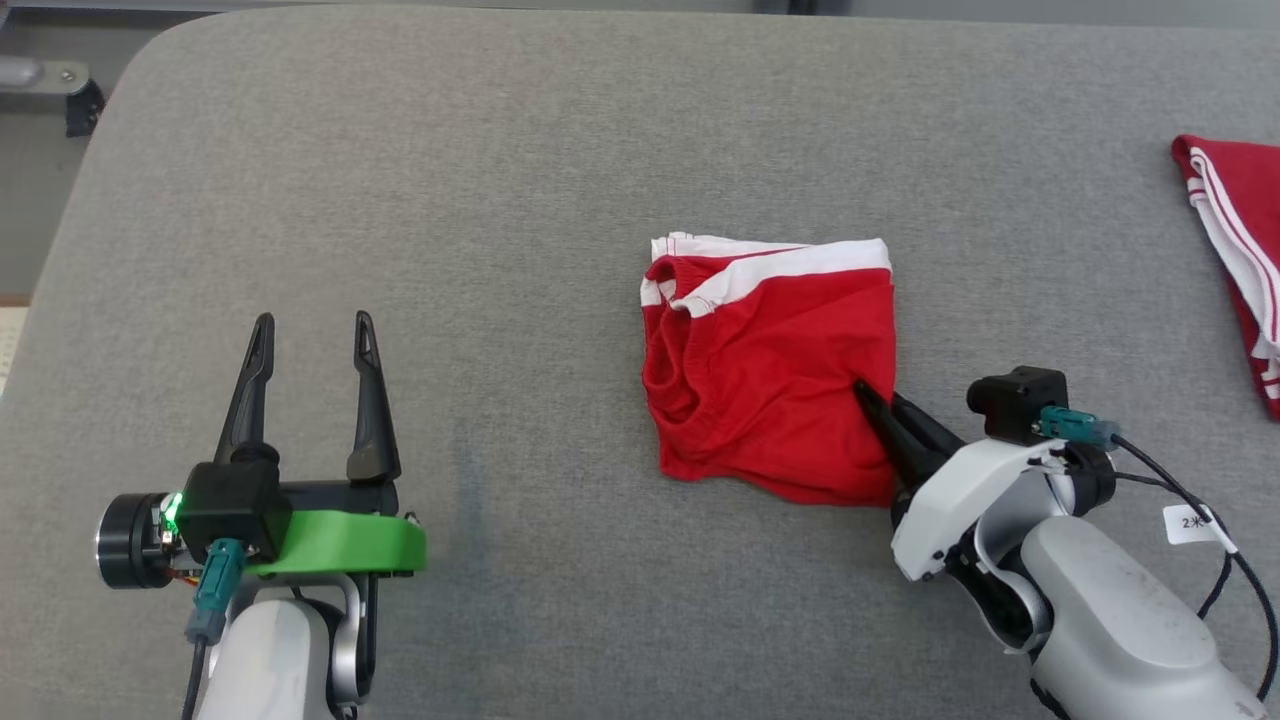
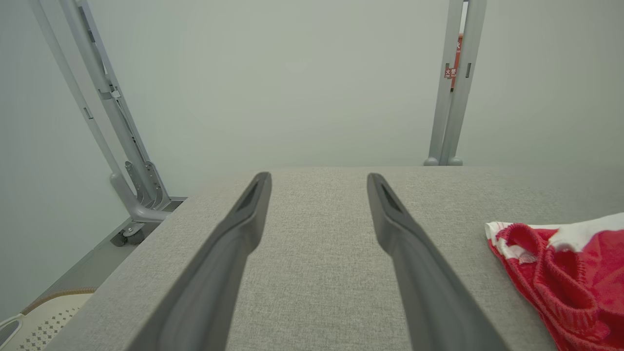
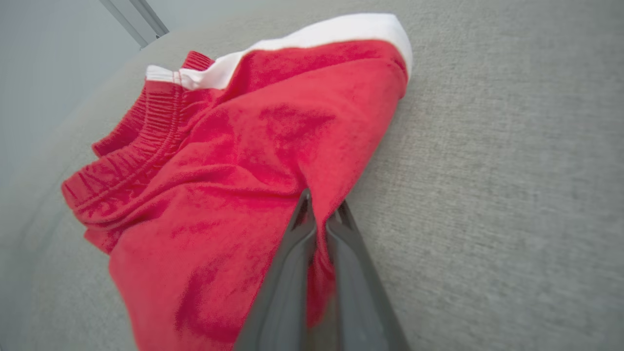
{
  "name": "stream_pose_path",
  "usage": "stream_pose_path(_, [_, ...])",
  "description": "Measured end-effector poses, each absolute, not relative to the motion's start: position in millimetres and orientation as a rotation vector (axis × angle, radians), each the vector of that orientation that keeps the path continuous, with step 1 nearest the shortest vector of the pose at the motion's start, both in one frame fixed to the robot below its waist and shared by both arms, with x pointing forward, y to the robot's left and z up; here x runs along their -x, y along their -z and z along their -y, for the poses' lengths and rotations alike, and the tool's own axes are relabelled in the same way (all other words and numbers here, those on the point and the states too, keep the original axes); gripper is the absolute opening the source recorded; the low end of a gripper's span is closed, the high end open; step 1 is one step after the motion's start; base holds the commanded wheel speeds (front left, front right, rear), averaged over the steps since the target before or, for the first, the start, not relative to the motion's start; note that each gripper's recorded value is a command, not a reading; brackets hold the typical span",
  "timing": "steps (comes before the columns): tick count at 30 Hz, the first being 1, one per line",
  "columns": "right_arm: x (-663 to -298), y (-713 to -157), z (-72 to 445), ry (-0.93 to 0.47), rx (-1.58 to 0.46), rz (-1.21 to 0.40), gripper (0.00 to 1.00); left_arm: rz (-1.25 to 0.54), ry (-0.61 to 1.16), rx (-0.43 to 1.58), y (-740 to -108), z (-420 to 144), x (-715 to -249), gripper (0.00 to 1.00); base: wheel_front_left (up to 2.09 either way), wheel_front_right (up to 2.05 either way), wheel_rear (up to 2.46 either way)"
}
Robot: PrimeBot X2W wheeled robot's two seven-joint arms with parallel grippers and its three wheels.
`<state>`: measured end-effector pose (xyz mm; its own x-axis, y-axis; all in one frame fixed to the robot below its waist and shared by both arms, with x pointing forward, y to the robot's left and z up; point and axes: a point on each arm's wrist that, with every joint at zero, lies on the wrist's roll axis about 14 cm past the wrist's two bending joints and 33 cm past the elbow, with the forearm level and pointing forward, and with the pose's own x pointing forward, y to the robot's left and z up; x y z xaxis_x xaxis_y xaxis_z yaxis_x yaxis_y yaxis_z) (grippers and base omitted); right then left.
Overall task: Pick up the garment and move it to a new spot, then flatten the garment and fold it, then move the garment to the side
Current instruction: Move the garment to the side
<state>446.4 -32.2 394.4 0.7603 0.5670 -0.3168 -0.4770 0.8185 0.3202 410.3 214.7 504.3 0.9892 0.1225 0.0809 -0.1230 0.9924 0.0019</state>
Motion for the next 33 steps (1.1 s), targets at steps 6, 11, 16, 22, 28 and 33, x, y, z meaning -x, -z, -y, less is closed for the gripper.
stream_pose_path(6, [-445,-396,94,-0.447,-0.210,-0.387,0.00,0.077,-0.014,-0.004,-498,-183,-430,1.00,0.00,0.00,0.00])
stream_pose_path(11, [-431,-389,155,-0.316,-0.182,-0.414,0.00,0.086,0.093,0.013,-496,-147,-450,1.00,0.00,0.00,0.00])
stream_pose_path(16, [-423,-394,202,-0.227,-0.141,-0.414,0.00,0.092,0.183,0.032,-493,-114,-464,1.00,0.00,0.00,0.00])
stream_pose_path(22, [-458,-425,221,-0.252,-0.027,-0.351,0.00,0.100,0.248,0.038,-489,-92,-481,1.00,0.00,0.00,0.00])
stream_pose_path(28, [-514,-457,246,-0.251,0.092,-0.309,0.00,0.080,0.279,0.029,-472,-83,-495,1.00,0.00,0.00,0.00])
stream_pose_path(33, [-530,-448,308,-0.133,0.176,-0.388,0.00,0.056,0.299,0.027,-457,-79,-503,1.00,0.00,0.00,0.00])
